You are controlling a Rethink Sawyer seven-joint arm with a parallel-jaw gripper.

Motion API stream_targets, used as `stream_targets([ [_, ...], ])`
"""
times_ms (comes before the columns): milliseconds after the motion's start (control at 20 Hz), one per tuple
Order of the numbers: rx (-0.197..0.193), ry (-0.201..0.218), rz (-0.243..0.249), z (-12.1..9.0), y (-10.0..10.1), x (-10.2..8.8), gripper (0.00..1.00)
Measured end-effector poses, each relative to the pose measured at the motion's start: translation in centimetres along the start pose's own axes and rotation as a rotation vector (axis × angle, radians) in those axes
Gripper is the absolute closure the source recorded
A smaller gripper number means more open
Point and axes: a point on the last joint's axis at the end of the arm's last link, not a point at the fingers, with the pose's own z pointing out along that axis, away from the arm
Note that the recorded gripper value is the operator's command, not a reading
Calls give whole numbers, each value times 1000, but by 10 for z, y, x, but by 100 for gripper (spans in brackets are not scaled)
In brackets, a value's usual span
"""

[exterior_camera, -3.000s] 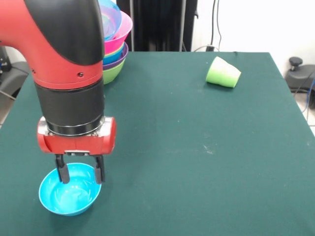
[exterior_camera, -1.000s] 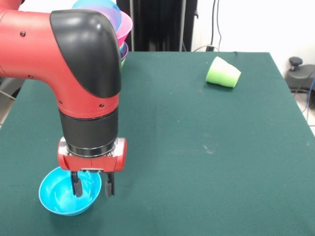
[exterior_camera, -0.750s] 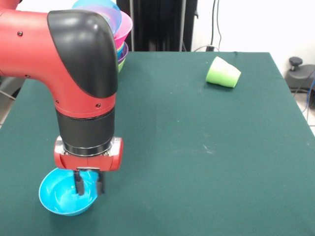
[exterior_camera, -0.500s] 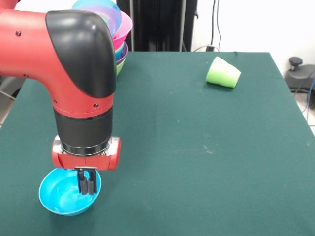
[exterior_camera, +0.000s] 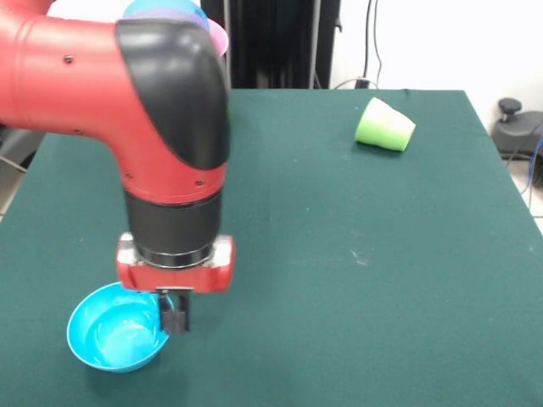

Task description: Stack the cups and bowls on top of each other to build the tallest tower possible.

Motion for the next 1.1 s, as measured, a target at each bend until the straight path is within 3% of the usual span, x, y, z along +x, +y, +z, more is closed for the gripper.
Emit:
stream_targets([
  [100, 1, -3, -26, -11, 22, -5, 100],
  [150, 5, -7, -47, -20, 40, -8, 0],
  [650, -23, -31, -52, -50, 85, -24, 0],
  [1100, -6, -30, -36, -59, 75, -25, 0],
])
